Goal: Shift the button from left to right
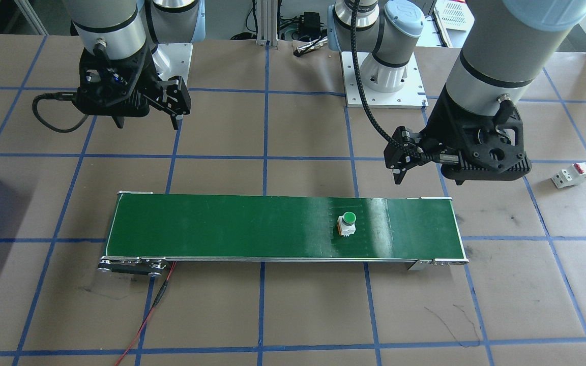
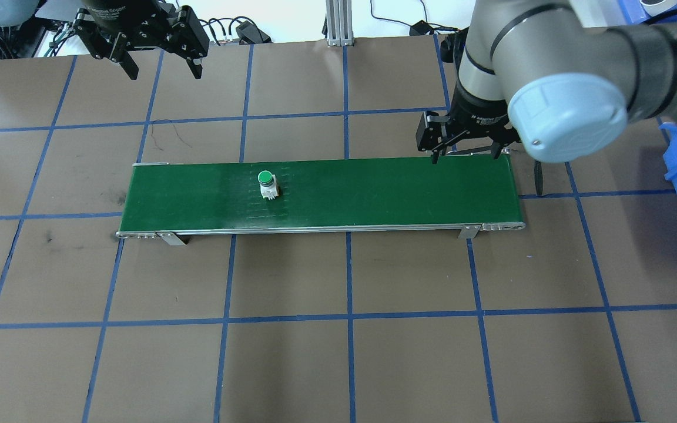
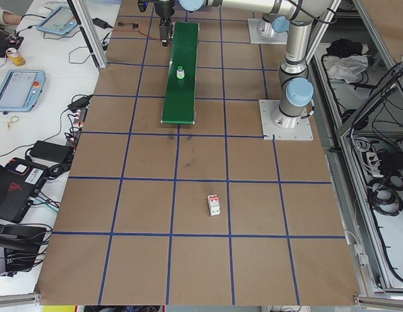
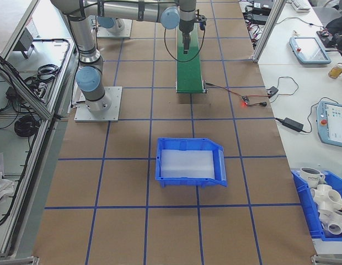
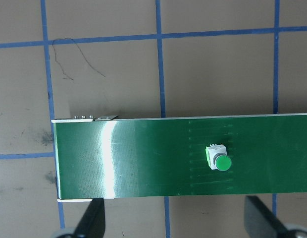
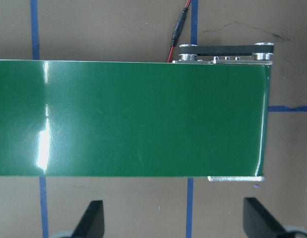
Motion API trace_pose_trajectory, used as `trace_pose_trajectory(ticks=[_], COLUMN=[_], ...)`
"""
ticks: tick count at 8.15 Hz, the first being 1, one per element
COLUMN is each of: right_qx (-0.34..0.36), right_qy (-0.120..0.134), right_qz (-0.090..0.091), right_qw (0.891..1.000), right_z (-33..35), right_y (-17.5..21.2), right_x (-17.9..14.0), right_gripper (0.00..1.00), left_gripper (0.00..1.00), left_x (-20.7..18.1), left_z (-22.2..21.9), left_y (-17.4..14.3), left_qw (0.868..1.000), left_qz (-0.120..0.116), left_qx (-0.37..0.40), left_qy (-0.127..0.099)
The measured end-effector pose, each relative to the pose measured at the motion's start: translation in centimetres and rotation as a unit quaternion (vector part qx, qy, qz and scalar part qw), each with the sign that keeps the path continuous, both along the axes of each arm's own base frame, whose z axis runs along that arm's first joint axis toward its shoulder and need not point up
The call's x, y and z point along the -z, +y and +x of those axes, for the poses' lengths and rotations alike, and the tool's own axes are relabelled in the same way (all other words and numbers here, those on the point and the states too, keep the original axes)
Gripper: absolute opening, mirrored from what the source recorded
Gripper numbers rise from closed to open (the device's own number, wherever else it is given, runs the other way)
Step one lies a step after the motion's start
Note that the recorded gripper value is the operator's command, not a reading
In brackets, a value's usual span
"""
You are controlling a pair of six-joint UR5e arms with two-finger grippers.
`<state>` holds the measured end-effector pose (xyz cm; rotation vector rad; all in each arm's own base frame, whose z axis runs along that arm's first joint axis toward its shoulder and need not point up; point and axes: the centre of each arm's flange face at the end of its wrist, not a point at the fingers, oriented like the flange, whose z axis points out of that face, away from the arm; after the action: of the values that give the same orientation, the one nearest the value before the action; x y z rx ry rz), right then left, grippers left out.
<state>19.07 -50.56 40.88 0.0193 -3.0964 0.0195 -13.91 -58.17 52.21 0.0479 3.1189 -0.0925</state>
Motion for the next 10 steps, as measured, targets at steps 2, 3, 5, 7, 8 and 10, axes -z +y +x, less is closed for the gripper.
trace_pose_trajectory(ticks=[2,3,5,7,8,10], right_qx=[-0.002,-0.003,-0.003,0.003,0.009,0.034], right_qy=[0.0,0.0,-0.001,-0.039,-0.062,-0.13], right_qz=[-0.01,-0.008,-0.005,0.0,0.002,0.006], right_qw=[1.0,1.0,1.0,0.999,0.998,0.991], right_z=[0.2,0.2,0.3,0.9,0.8,-0.6], right_y=[-1.5,-1.9,-2.3,-2.4,-2.6,-3.4], right_x=[7.2,9.1,10.9,11.3,11.3,11.1], right_gripper=[1.0,1.0,1.0,0.98,0.98,0.97], left_gripper=[1.0,1.0,1.0,1.0,1.0,1.0], left_x=[-0.2,-0.3,-0.6,-0.7,-0.8,-0.9], left_z=[-0.1,-0.1,-0.1,0.0,0.0,0.3], left_y=[0.1,0.1,0.3,0.3,0.4,0.4], left_qw=[1.0,1.0,1.0,1.0,1.0,1.0], left_qz=[-0.003,-0.005,-0.007,-0.008,-0.009,-0.01], left_qx=[0.003,0.004,0.006,0.007,0.007,0.005], left_qy=[0.008,0.008,0.005,0.004,0.004,0.003])
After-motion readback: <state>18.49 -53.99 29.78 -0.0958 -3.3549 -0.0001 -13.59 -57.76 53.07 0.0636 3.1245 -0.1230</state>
